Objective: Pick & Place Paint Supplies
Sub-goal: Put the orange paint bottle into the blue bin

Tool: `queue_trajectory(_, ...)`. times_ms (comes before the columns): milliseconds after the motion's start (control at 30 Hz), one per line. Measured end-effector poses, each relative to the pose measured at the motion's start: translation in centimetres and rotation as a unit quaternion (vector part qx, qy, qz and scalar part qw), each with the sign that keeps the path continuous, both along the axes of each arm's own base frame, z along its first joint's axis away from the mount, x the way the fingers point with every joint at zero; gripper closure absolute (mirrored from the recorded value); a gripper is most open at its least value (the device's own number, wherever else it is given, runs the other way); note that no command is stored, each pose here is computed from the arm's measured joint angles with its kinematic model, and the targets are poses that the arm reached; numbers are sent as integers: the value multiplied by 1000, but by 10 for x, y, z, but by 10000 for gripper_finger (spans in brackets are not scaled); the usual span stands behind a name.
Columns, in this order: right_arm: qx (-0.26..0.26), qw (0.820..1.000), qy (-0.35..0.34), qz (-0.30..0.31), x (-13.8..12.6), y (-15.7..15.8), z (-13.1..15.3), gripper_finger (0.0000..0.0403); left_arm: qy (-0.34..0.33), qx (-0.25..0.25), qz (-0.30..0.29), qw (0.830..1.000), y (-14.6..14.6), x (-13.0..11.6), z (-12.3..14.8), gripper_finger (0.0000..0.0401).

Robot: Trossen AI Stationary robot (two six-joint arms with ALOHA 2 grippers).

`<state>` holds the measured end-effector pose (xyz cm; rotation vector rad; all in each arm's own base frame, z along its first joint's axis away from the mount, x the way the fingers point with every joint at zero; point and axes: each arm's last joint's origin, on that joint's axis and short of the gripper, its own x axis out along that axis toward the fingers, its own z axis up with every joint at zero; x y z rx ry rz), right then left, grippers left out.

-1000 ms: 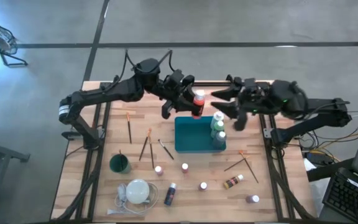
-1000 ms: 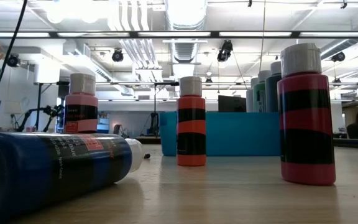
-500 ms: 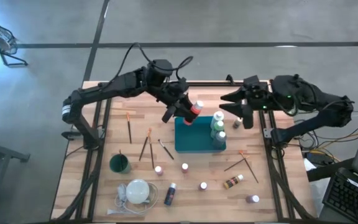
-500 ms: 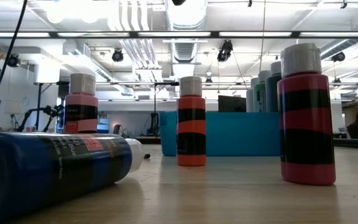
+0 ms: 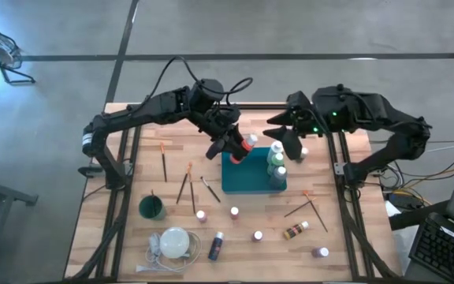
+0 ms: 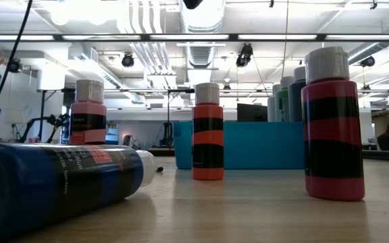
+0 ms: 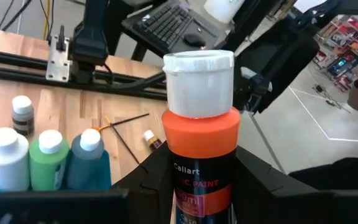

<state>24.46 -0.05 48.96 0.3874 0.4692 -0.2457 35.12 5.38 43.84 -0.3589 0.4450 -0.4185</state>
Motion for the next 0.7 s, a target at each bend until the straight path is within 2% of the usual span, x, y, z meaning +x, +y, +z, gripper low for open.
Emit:
queue_trajectory(300, 44, 996, 52, 61, 29, 1, -4, 186, 2, 19, -14, 1000, -4, 0, -3, 282)
queue_trajectory(700, 73, 991, 77, 81, 47, -4, -10, 156, 1, 44, -27, 999, -4, -2, -5, 282)
